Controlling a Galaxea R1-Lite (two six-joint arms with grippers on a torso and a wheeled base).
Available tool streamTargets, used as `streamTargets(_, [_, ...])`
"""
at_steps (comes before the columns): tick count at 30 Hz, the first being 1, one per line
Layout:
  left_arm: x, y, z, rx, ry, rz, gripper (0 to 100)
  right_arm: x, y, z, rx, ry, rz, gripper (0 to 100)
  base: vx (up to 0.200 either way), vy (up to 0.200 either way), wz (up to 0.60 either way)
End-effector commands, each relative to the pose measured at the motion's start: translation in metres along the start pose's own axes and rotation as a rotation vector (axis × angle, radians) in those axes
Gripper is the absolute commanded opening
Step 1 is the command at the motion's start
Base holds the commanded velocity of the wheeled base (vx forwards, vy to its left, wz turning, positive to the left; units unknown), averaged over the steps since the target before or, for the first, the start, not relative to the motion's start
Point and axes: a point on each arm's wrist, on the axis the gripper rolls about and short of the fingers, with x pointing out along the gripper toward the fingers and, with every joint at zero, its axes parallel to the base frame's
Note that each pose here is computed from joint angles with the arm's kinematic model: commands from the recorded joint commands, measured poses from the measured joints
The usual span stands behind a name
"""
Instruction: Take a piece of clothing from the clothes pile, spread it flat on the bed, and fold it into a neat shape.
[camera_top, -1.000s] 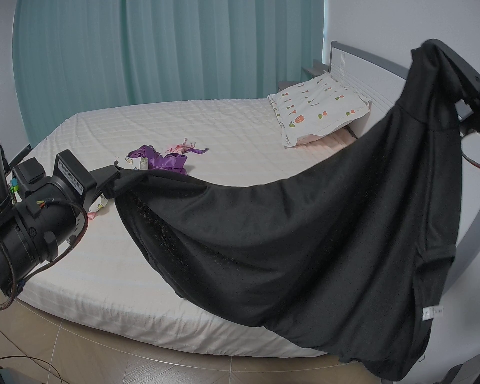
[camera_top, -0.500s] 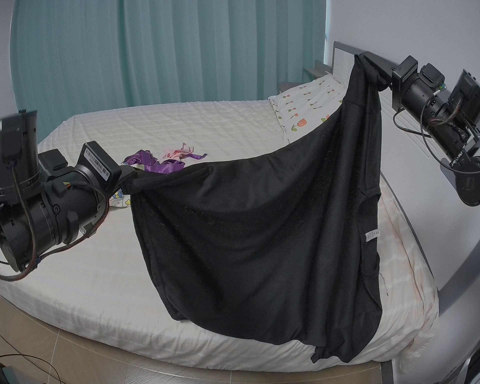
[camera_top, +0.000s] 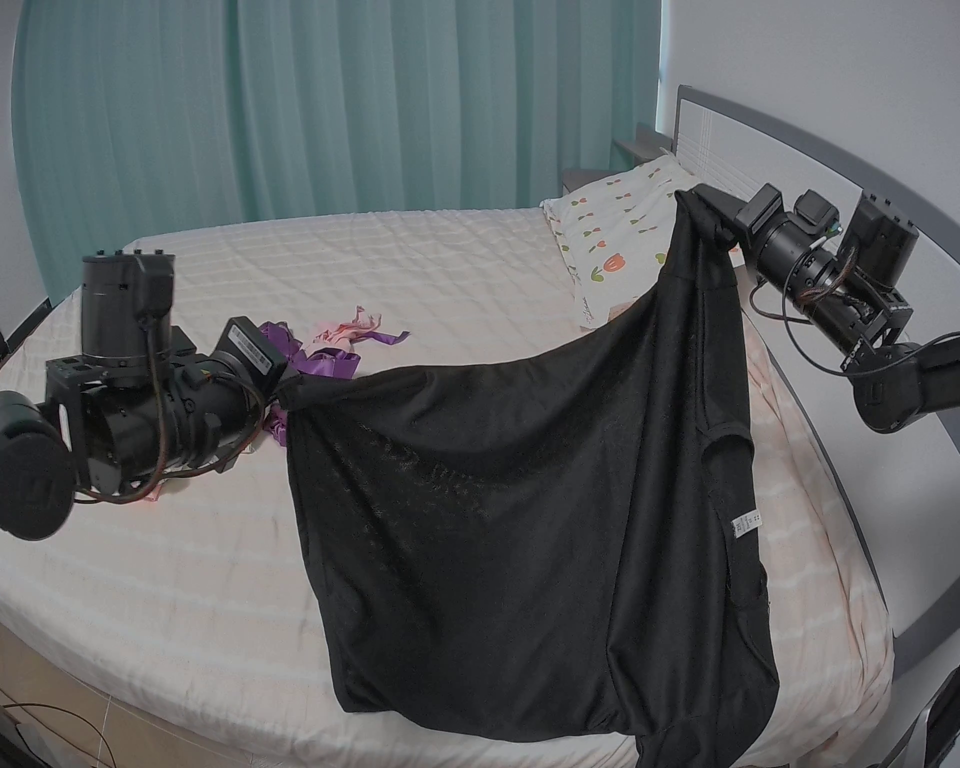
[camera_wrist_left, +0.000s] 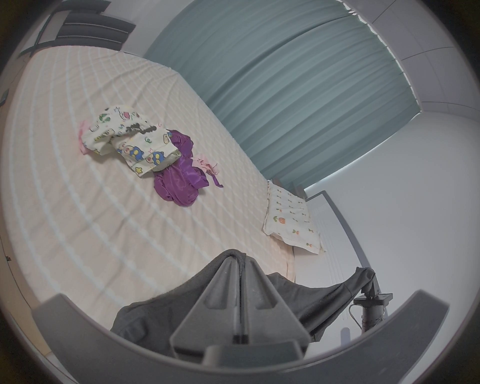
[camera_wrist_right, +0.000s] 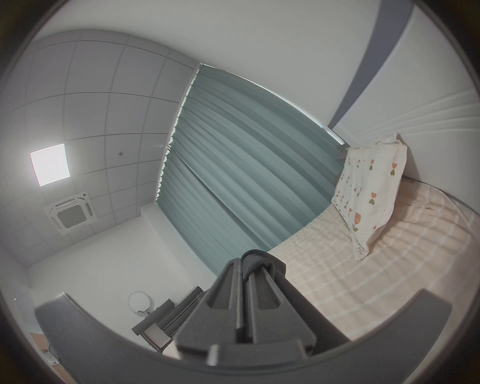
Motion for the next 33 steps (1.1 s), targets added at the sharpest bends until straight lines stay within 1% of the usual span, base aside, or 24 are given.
streamTargets(1, [0.052,0.02,-0.012,-0.003,0.028,0.067,0,0.01,-0.041,-0.03,0.02,0.049,-0.104,0,0.0,0.0,0.0])
streamTargets(4, [0.075,0.025,-0.014,-0.006,0.018,0.078,0,0.012,-0.051,-0.037,0.024,0.048,-0.132,0,0.0,0.0,0.0])
streamTargets(8, [0.101,0.032,-0.017,-0.012,0.026,0.104,0,0.015,-0.074,-0.048,0.027,0.045,-0.199,0,0.0,0.0,0.0])
streamTargets(9, [0.112,0.034,-0.02,-0.021,0.032,0.116,0,0.015,-0.083,-0.051,0.029,0.051,-0.22,0,0.0,0.0,0.0])
streamTargets(10, [0.12,0.036,-0.021,-0.037,0.029,0.121,100,0.015,-0.09,-0.053,0.031,0.054,-0.234,0,0.0,0.0,0.0])
streamTargets(11, [0.128,0.037,-0.02,-0.057,0.023,0.125,100,0.015,-0.095,-0.055,0.033,0.059,-0.244,100,0.0,0.0,0.0])
streamTargets(13, [0.141,0.039,-0.018,-0.088,0.017,0.131,100,0.015,-0.107,-0.065,0.039,0.078,-0.268,100,0.0,0.0,0.0])
streamTargets(14, [0.151,0.043,-0.019,-0.104,0.021,0.142,100,0.017,-0.117,-0.074,0.044,0.091,-0.286,100,0.0,0.0,0.0])
streamTargets(16, [0.168,0.054,-0.027,-0.1,0.034,0.171,100,0.021,-0.132,-0.084,0.049,0.106,-0.316,100,0.0,0.0,0.0])
streamTargets(17, [0.176,0.059,-0.03,-0.092,0.035,0.184,100,0.021,-0.141,-0.087,0.049,0.106,-0.337,100,0.0,0.0,0.0])
streamTargets(19, [0.184,0.063,-0.029,-0.093,0.029,0.196,100,0.021,-0.157,-0.088,0.046,0.097,-0.386,100,0.0,0.0,0.0])
streamTargets(20, [0.184,0.063,-0.029,-0.093,0.029,0.196,100,0.021,-0.157,-0.088,0.046,0.097,-0.386,100,0.0,0.0,0.0])
streamTargets(21, [0.186,0.065,-0.021,-0.103,0.01,0.197,100,0.023,-0.166,-0.085,0.042,0.075,-0.445,100,0.0,0.0,0.0])
streamTargets(23, [0.186,0.067,-0.016,-0.108,0.001,0.201,100,0.021,-0.179,-0.081,0.04,0.067,-0.524,100,0.0,0.0,0.0])
streamTargets(25, [0.184,0.07,-0.013,-0.11,-0.006,0.209,100,0.015,-0.193,-0.085,0.042,0.111,-0.611,100,0.0,0.0,0.0])
streamTargets(27, [0.178,0.069,-0.01,-0.113,-0.007,0.212,100,0.008,-0.202,-0.086,0.025,0.157,-0.671,100,0.0,0.0,0.0])
streamTargets(29, [0.168,0.07,-0.01,-0.114,0.005,0.217,100,0.004,-0.208,-0.084,0.022,0.182,-0.711,100,0.0,0.0,0.0])
streamTargets(30, [0.168,0.07,-0.01,-0.114,0.005,0.217,100,0.004,-0.208,-0.084,0.022,0.182,-0.711,100,0.0,0.0,0.0])
streamTargets(31, [0.154,0.069,-0.01,-0.107,0.021,0.213,100,0.001,-0.21,-0.082,0.024,0.19,-0.731,100,0.0,0.0,0.0])
streamTargets(33, [0.141,0.068,-0.011,-0.103,0.035,0.209,100,-0.001,-0.212,-0.08,0.017,0.185,-0.759,100,0.0,0.0,0.0])
